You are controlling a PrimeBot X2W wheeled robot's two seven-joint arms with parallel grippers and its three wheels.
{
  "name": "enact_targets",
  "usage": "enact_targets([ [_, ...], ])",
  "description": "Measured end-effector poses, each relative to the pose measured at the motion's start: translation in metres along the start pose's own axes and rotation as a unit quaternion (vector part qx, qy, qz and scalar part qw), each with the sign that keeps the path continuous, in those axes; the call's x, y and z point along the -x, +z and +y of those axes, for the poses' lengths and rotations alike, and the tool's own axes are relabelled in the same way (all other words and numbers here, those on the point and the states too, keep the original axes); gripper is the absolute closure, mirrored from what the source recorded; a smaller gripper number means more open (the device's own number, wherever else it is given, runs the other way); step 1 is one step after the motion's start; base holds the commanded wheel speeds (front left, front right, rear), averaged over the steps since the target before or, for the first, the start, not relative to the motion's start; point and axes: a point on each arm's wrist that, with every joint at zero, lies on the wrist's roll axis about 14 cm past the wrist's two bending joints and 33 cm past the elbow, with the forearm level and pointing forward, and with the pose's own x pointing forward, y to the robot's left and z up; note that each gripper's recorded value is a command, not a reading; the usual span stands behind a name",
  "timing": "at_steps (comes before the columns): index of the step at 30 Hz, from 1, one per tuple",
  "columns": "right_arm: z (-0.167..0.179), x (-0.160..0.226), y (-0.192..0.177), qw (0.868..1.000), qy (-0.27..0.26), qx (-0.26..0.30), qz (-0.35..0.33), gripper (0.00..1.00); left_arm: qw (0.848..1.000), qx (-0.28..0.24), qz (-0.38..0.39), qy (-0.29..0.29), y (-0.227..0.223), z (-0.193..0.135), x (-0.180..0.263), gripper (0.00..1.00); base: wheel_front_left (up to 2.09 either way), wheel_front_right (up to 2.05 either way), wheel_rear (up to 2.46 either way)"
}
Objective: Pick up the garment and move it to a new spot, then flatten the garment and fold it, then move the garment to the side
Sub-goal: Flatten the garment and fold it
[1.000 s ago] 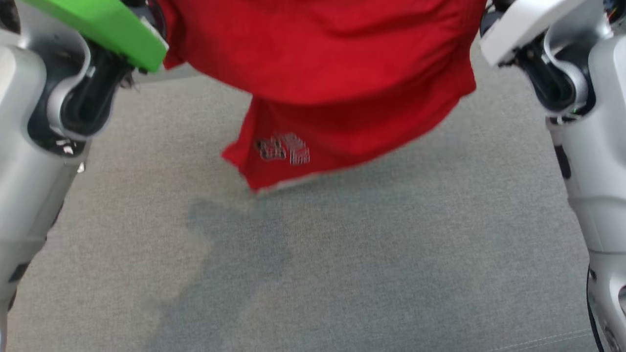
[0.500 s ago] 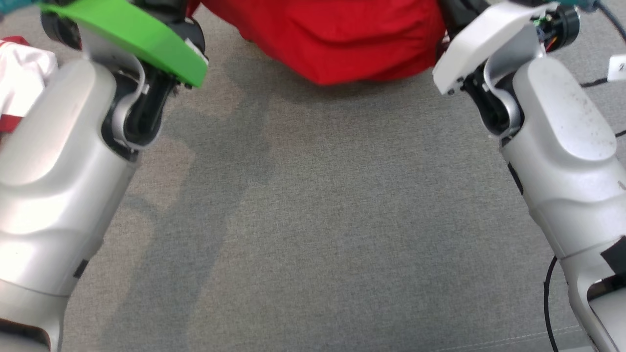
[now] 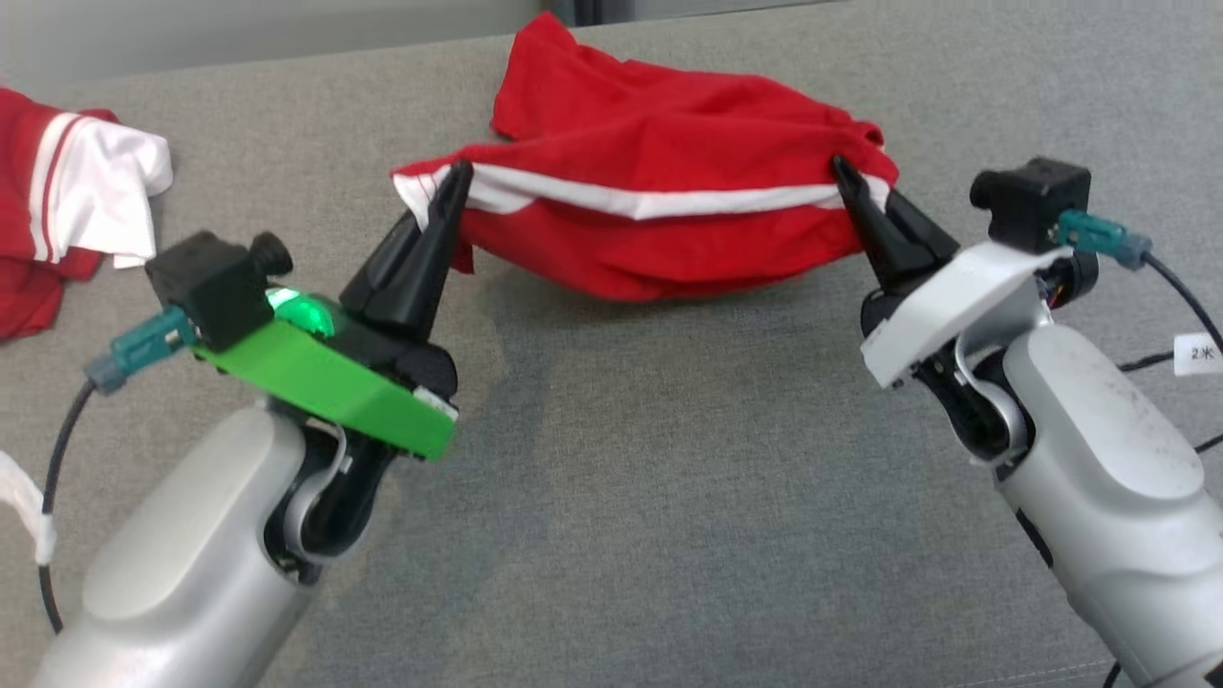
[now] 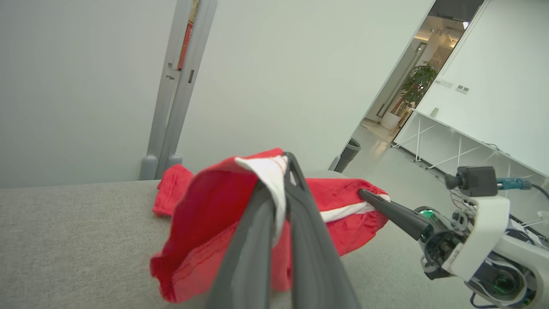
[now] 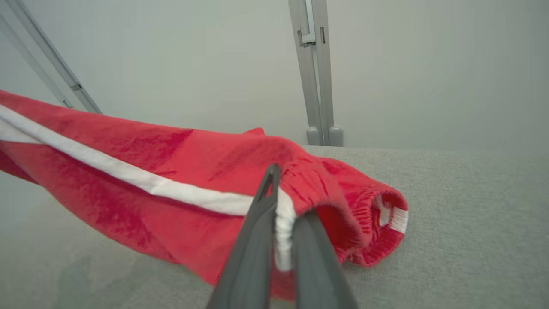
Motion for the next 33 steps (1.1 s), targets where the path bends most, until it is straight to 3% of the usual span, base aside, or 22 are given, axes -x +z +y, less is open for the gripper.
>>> enact_targets([
  [11, 0.043, 0.082, 0.009, 0.998, 0.015, -0.06, -0.016, 1.0, 0.999, 0.013, -0.022, -0.025, 0.016, -0.078, 0.072, 1.0, 0.0, 0.0, 0.0],
  [18, 0.051, 0.131, 0.014, 0.997, -0.006, -0.08, -0.012, 1.0, 1.0, 0.013, -0.014, -0.014, 0.022, -0.101, 0.105, 1.0, 0.0, 0.0, 0.0],
  [25, 0.037, 0.134, -0.002, 0.993, -0.044, -0.109, 0.017, 1.0, 1.0, -0.006, 0.023, 0.003, 0.003, -0.075, 0.094, 1.0, 0.0, 0.0, 0.0],
  [33, 0.001, 0.101, -0.03, 0.988, -0.089, -0.12, 0.044, 1.0, 0.993, -0.054, 0.106, -0.003, -0.033, -0.023, 0.046, 1.0, 0.0, 0.0, 0.0],
])
